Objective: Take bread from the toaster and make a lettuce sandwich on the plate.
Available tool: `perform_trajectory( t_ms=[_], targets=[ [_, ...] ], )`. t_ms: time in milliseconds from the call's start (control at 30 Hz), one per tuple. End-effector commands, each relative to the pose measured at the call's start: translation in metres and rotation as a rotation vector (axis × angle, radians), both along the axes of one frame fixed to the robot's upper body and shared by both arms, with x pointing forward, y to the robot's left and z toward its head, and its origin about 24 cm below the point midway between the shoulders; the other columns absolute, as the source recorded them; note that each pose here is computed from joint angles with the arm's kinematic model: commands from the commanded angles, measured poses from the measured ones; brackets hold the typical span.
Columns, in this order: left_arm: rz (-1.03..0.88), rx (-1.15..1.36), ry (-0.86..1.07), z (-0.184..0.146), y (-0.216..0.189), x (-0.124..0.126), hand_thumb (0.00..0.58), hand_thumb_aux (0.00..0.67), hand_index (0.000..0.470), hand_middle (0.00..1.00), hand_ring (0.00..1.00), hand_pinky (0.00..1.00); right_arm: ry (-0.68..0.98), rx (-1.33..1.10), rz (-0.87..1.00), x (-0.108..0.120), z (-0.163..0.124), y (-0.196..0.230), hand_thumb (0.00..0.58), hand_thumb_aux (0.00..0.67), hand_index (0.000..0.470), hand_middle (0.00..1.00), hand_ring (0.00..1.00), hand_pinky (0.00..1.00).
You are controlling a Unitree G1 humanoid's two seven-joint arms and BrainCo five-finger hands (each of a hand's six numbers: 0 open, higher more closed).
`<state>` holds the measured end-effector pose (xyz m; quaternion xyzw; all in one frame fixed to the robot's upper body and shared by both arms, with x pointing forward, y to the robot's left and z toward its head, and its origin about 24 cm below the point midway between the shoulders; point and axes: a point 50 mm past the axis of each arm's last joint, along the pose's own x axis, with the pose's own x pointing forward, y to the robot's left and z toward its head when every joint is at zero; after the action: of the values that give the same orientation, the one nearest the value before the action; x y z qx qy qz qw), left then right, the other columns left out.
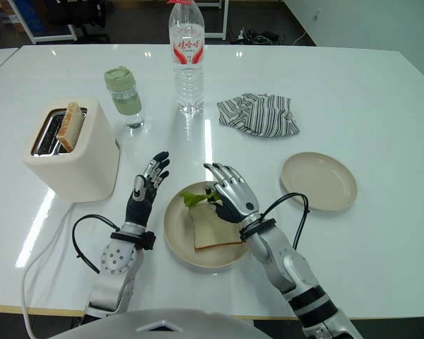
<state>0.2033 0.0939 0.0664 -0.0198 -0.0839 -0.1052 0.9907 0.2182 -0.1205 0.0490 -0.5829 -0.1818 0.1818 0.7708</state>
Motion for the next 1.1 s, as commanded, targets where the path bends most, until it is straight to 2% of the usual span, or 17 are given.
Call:
perform_trajectory(
  t_ms=[33, 633, 967, 1000, 1033, 1100],
  targets=[
    [0.004, -0.003, 0.016, -0.002, 0.001, 0.001, 0.000, 0.000, 0.000, 0.00, 0.00, 0.00, 0.048, -0.034, 0.002, -0.009, -0.010, -0.005, 0.580, 0.670, 0.470, 0.00, 0.00, 0.00],
    [0.002, 0.016, 0.024, -0.003, 0.002, 0.001, 0.000, 0.000, 0.000, 0.00, 0.00, 0.00, 0.043, -0.033, 0.000, -0.028, -0.001, -0.010, 0.580, 0.670, 0.470, 0.00, 0.00, 0.00],
    [0.002, 0.022, 0.029, -0.004, 0.002, 0.001, 0.000, 0.000, 0.000, 0.00, 0.00, 0.00, 0.084, -0.069, 0.007, -0.038, -0.009, -0.012, 0.580, 0.670, 0.470, 0.00, 0.00, 0.00],
    [0.002, 0.022, 0.030, -0.005, 0.002, 0.001, 0.000, 0.000, 0.000, 0.00, 0.00, 0.00, 0.083, -0.077, 0.007, -0.039, -0.010, -0.012, 0.548, 0.512, 0.359, 0.00, 0.00, 0.00],
    [0.003, 0.023, 0.030, -0.005, 0.002, 0.001, 0.000, 0.000, 0.000, 0.00, 0.00, 0.00, 0.085, -0.081, 0.010, -0.040, -0.010, -0.012, 0.000, 0.000, 0.000, 0.00, 0.00, 0.00],
    [0.003, 0.024, 0.031, -0.005, 0.002, 0.001, 0.000, 0.000, 0.000, 0.00, 0.00, 0.00, 0.088, -0.090, 0.011, -0.043, -0.011, -0.013, 0.000, 0.000, 0.000, 0.00, 0.00, 0.00]
  ],
)
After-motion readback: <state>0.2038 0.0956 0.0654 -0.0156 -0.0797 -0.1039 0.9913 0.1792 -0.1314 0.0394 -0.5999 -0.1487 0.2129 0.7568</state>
